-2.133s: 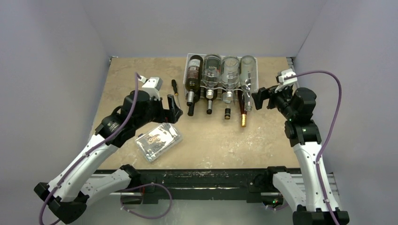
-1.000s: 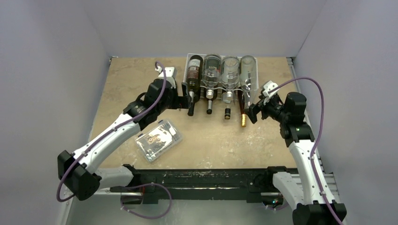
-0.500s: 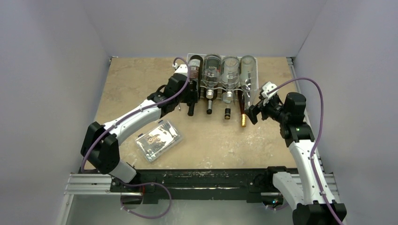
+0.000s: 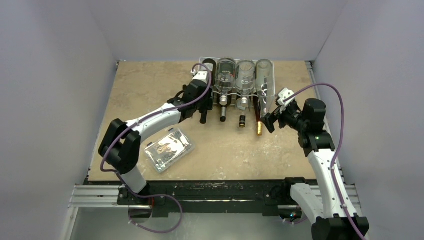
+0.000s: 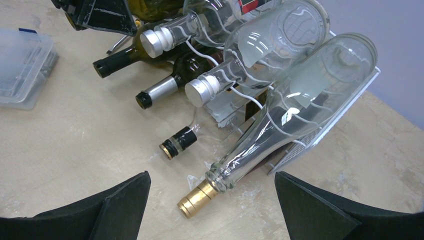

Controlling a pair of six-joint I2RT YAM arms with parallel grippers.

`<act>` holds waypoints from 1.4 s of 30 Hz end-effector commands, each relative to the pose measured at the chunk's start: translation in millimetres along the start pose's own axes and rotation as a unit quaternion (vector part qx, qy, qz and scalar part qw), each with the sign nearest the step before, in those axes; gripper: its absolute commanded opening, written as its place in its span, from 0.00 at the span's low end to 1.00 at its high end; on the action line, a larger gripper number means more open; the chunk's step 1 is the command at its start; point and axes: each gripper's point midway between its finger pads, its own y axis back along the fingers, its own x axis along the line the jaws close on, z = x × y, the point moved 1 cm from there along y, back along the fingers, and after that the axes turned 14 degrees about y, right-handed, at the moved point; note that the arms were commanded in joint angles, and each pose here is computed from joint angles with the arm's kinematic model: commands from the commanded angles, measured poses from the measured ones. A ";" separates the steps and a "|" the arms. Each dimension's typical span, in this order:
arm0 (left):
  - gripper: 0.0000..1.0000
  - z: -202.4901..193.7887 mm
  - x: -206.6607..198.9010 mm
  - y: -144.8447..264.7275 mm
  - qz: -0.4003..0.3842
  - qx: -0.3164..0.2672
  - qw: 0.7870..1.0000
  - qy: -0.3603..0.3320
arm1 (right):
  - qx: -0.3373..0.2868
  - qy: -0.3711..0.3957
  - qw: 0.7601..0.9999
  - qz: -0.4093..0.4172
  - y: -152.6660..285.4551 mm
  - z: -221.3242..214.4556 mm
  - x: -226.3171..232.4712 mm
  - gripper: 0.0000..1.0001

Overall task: Take the wine bottle off the wine rack
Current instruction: Pick up the wine bottle from the wine rack.

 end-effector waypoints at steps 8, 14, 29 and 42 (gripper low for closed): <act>0.50 27.1 -11.6 -13.5 -0.016 -0.031 0.999 0.025 | -0.014 0.022 1.000 -0.010 4.0 13.2 -8.8 0.99; 0.49 24.8 -10.6 -18.5 -0.014 -0.024 0.999 0.030 | -0.012 0.022 1.000 -0.011 4.3 12.6 -9.2 0.99; 0.00 38.6 -7.2 -0.6 -0.010 -0.050 0.998 0.029 | -0.010 0.025 1.000 -0.017 4.6 12.3 -11.4 0.99; 0.00 88.9 -16.7 56.3 -0.055 -0.144 0.988 0.023 | -0.009 0.025 0.999 -0.020 4.2 11.3 -12.3 0.99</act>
